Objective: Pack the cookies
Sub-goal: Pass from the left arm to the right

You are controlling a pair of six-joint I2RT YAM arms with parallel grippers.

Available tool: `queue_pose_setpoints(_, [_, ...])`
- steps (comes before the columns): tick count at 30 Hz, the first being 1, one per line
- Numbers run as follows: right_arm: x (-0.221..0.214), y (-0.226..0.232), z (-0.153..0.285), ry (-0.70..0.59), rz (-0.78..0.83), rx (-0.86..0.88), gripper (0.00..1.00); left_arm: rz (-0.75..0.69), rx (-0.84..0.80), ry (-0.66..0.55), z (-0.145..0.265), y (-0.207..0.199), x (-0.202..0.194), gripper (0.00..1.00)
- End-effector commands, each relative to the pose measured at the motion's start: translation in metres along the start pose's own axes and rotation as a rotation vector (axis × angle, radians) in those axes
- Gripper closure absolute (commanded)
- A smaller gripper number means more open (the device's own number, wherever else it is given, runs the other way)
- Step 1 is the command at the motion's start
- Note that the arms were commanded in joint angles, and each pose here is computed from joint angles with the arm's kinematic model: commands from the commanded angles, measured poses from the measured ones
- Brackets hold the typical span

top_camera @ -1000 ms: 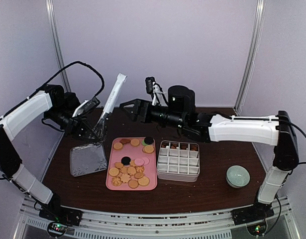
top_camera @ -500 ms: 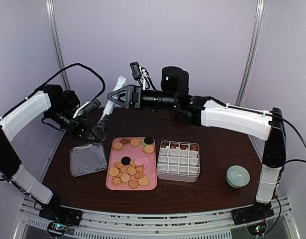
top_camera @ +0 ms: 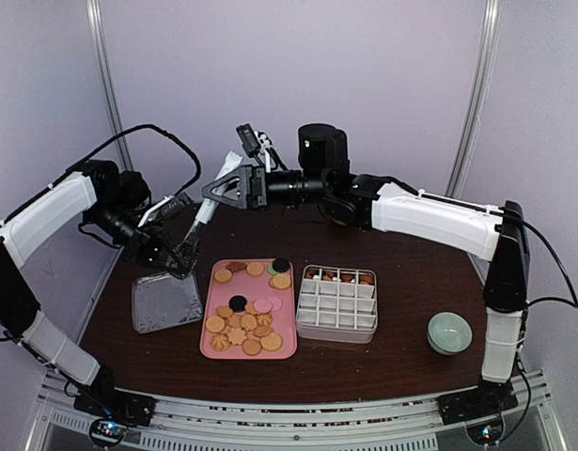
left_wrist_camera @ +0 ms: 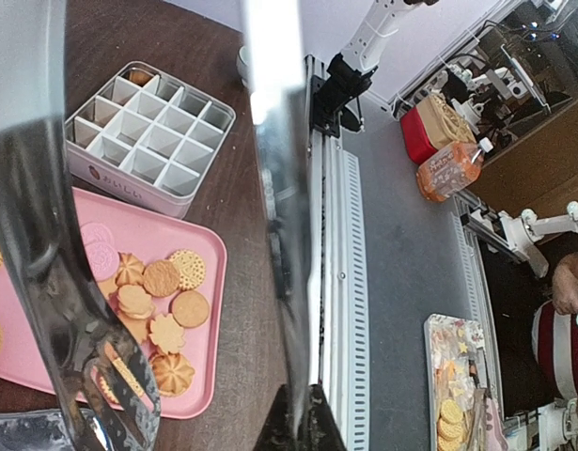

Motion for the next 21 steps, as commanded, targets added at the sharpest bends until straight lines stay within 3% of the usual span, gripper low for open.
queue_pose_setpoints(1, [-0.002, 0.002, -0.007, 0.045, -0.006, 0.079, 0.27, -0.04, -0.01, -0.013, 0.001, -0.008, 0.002, 1.0])
queue_pose_setpoints(11, [0.007, -0.013, -0.013, 0.054, -0.021, 0.087, 0.34, -0.039, -0.032, 0.002, -0.001, -0.012, -0.001, 1.0])
queue_pose_setpoints(17, [0.019, -0.022, 0.009, -0.01, -0.046, 0.102, 0.35, -0.04, -0.032, 0.009, -0.001, -0.013, -0.002, 1.0])
queue_pose_setpoints(21, [0.012, -0.023, 0.008, 0.029, -0.061, 0.114, 0.38, -0.043, -0.03, 0.014, -0.001, -0.012, -0.002, 1.0])
Point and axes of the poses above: each gripper's point midway between its finger pads, its own z axis back along the fingers, its own y axis along the line the jaws close on, x = y × z, the point moved 8 cm from there along z, back along the fingers, and after that the axes turned 6 degrees about -z, right-handed, at the moved point
